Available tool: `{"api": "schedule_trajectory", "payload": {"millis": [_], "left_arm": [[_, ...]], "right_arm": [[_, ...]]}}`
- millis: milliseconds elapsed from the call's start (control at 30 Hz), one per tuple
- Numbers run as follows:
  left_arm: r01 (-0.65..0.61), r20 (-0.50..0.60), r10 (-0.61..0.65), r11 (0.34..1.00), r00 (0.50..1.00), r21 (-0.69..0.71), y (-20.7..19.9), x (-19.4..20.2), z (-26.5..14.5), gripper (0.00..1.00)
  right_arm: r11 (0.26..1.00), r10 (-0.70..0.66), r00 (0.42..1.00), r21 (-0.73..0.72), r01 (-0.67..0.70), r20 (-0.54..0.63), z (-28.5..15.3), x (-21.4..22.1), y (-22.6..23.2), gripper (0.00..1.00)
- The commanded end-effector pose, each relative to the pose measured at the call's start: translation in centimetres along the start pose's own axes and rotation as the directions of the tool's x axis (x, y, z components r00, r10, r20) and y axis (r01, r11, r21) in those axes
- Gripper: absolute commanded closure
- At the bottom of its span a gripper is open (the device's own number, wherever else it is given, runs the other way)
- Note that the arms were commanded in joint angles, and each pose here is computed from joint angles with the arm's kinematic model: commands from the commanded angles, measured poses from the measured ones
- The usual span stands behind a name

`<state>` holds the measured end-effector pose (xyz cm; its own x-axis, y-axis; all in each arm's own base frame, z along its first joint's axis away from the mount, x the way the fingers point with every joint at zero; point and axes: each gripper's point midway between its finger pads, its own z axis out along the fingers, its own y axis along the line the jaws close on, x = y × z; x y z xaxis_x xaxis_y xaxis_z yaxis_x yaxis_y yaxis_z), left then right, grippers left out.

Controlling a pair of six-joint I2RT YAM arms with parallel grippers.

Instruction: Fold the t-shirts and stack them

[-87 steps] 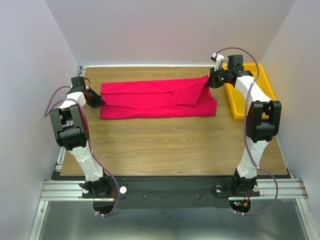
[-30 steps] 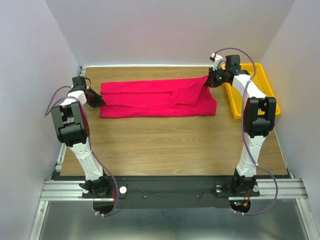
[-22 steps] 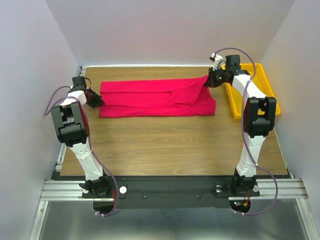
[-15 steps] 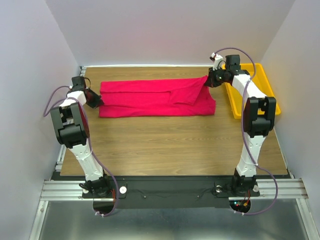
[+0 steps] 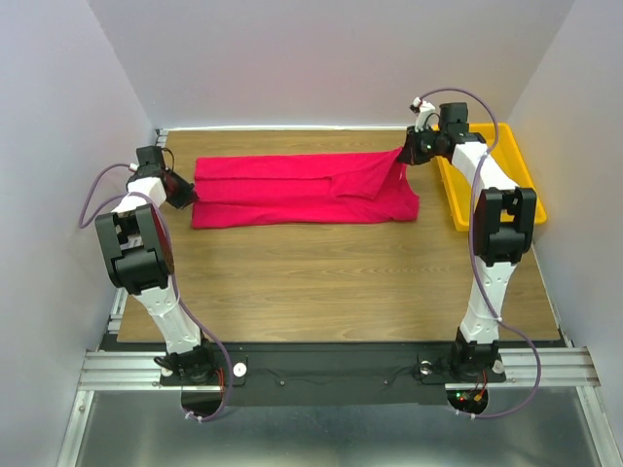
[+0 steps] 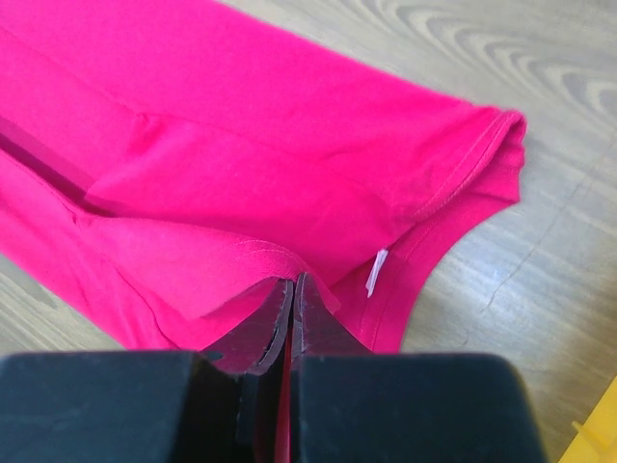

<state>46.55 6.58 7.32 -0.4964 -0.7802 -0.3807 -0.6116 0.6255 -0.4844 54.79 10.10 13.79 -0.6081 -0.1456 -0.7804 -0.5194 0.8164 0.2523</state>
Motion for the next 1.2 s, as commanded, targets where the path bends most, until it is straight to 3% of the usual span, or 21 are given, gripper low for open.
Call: {"api": "schedule_trajectory", "payload": {"millis": [0, 800, 1033, 1133, 1167], "left_arm": [[-0.010, 0.025, 0.010, 1.000, 1.000, -0.024, 1.0, -0.6, 0.3, 1.00], [-0.024, 0.003, 0.024, 0.999, 1.000, -0.031, 1.6, -0.1, 1.3, 1.00], [-0.026, 0.002, 0.027, 0.999, 1.000, -0.019, 1.3, -0.3, 1.1, 1.00], [-0.037, -0.004, 0.037, 0.999, 0.999, 0.001, 0.8, -0.3, 0.9, 0.89], [-0.040, -0.005, 0.040, 0.999, 0.999, 0.008, 0.6, -0.3, 0.7, 0.79]], "right_arm": [[0.999, -0.036, 0.994, -0.005, 0.037, 0.101, -0.5, -3.9, -0.1, 0.99], [1.000, -0.025, 0.995, -0.013, 0.026, 0.095, 1.7, -4.1, 0.3, 0.99], [1.000, -0.017, 0.995, -0.001, 0.017, 0.093, 2.1, -4.1, 0.1, 0.93], [1.000, -0.010, 0.995, 0.014, 0.009, 0.098, 2.6, -4.5, -0.2, 0.87], [1.000, -0.004, 0.995, 0.025, 0.001, 0.099, 2.7, -4.5, -0.5, 0.83]]}}
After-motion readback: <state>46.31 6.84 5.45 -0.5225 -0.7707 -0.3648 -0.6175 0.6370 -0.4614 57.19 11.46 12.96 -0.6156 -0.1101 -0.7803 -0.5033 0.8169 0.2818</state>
